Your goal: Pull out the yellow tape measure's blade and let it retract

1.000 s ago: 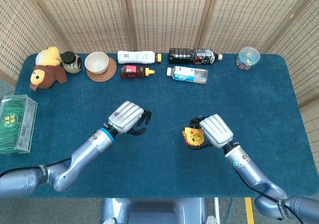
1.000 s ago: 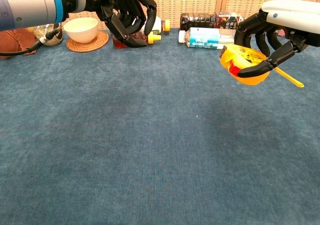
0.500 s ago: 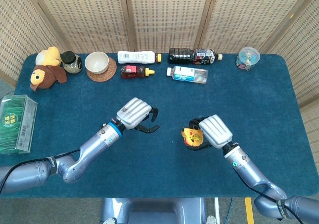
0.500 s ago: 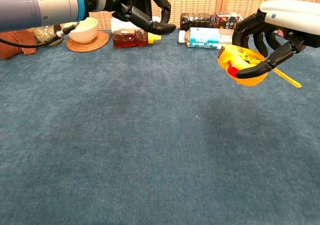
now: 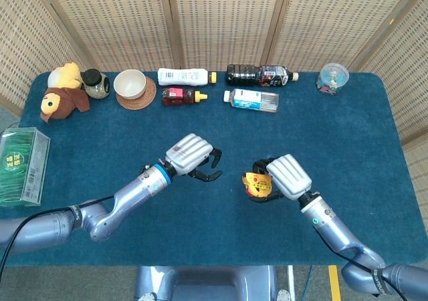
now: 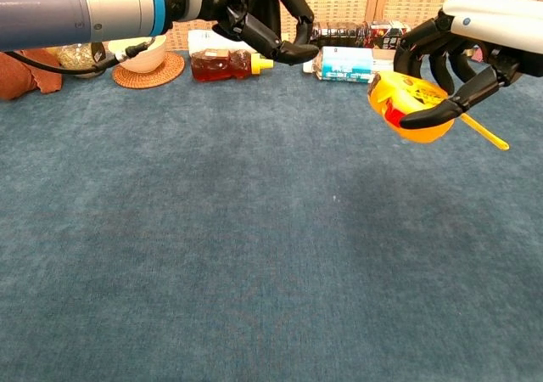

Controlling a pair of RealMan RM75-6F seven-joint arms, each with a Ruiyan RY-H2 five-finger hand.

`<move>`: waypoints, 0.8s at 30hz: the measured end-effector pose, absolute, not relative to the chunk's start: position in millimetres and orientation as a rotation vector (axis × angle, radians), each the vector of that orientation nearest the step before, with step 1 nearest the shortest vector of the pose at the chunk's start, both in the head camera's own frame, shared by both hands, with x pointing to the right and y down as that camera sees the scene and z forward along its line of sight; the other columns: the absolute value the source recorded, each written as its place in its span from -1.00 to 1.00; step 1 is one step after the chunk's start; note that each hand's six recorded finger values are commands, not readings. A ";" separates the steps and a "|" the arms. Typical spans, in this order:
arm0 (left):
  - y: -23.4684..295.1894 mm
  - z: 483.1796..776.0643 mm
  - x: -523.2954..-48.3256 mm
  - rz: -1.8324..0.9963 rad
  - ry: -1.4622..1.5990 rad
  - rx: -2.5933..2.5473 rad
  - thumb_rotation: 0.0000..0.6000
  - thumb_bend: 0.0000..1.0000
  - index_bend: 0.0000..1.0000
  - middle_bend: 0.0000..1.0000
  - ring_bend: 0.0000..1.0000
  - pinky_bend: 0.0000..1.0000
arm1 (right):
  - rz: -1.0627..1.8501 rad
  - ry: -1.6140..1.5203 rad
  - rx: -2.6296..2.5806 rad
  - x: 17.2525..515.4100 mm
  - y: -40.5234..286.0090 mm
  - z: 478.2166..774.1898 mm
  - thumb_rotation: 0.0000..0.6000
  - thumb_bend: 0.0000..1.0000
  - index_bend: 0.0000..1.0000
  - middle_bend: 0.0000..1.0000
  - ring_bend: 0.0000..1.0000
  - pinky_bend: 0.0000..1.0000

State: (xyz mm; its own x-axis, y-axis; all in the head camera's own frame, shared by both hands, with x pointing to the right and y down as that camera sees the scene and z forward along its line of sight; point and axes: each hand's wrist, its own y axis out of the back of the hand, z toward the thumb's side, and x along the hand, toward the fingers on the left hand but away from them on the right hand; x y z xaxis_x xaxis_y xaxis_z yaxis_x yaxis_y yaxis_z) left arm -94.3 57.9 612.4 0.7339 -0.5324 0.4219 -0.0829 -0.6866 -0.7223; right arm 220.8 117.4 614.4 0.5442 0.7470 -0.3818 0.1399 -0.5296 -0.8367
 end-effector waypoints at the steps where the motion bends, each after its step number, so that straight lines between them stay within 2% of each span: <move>1: 58.1 611.8 -92.7 -0.815 0.458 -2.230 0.39 -0.28 0.14 1.00 1.00 0.85 | 0.977 -0.720 -1.993 221.2 117.0 614.1 0.27 -0.65 0.16 0.22 0.25 0.36; 9: 60.2 611.5 -85.0 -0.783 0.447 -2.254 0.50 -0.28 0.13 1.00 1.00 0.83 | 0.974 -0.742 -2.010 223.1 114.8 612.0 0.28 -0.65 0.16 0.22 0.25 0.35; 11: 60.0 611.9 -83.9 -0.778 0.446 -2.260 0.51 -0.28 0.05 1.00 1.00 0.82 | 0.970 -0.744 -2.014 222.7 114.8 611.4 0.27 -0.65 0.16 0.22 0.25 0.35; 14: 59.3 611.9 -82.2 -0.772 0.450 -2.270 0.51 -0.28 -0.06 1.00 1.00 0.81 | 0.960 -0.752 -2.026 221.9 115.1 610.0 0.28 -0.65 0.16 0.22 0.25 0.34; 24: 61.3 611.4 -78.6 -0.754 0.442 -2.311 0.47 -0.30 -0.10 1.00 1.00 0.80 | 0.893 -0.748 -2.020 218.7 116.8 608.9 0.28 -0.65 0.16 0.22 0.25 0.32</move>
